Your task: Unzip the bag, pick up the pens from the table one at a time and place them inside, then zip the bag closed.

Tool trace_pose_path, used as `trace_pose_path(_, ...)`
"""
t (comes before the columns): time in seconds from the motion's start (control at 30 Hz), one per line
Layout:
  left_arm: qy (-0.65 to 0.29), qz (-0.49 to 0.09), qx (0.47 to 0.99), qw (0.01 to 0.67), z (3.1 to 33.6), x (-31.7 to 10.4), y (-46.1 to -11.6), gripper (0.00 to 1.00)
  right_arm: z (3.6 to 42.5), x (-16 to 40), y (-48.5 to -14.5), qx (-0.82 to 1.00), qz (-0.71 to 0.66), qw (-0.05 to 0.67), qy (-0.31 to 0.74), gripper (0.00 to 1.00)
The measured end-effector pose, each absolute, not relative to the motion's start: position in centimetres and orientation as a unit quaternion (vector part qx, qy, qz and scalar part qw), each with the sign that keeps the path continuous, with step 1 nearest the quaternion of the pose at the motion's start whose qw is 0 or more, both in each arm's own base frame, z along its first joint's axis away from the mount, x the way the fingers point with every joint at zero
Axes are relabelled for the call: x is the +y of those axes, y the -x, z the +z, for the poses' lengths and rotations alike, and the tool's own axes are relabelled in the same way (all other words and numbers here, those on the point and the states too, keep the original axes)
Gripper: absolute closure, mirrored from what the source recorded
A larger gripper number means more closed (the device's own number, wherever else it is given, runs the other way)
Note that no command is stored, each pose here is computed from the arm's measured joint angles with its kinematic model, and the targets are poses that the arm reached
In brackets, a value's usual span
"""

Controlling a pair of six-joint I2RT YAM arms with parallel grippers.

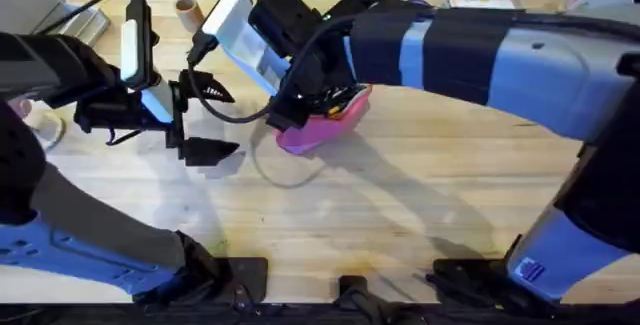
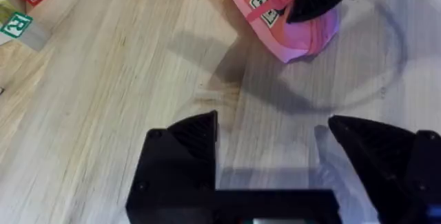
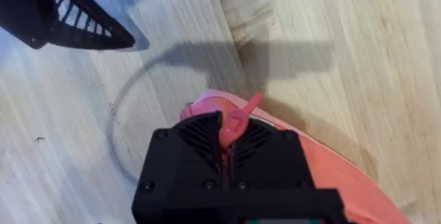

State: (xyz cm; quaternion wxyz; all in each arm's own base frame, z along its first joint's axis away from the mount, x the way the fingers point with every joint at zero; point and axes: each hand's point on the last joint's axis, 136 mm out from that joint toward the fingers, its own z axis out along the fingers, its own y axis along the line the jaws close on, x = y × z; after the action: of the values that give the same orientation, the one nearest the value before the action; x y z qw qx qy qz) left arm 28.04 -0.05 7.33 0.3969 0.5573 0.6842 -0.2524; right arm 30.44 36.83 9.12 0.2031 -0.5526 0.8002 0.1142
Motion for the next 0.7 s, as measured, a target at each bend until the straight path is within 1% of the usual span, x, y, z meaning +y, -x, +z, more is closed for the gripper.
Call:
trace_pose_path(0.47, -0.557, -0.252, 0.684, 0.397, 7.3, 0.0, -28.0, 0.007, 9.9, 36.7, -30.4, 0.799, 0.115, 0.209, 0.552, 0.965)
trace_pose_path(0.53, -0.557, -0.252, 0.684, 0.397, 7.3, 0.0, -28.0, 0.007, 10.2, 36.7, -30.3, 0.798, 0.116, 0.212, 0.552, 0.957)
trace_pose_path(0.57, -0.557, -0.252, 0.684, 0.397, 7.3, 0.0, -28.0, 0.007, 11.0, 36.7, -30.4, 0.797, 0.116, 0.220, 0.551, 0.942)
trace_pose_path(0.7, -0.557, -0.252, 0.684, 0.397, 7.3, 0.0, -28.0, 0.007, 12.5, 36.3, -30.7, 0.795, 0.113, 0.236, 0.547, 0.948)
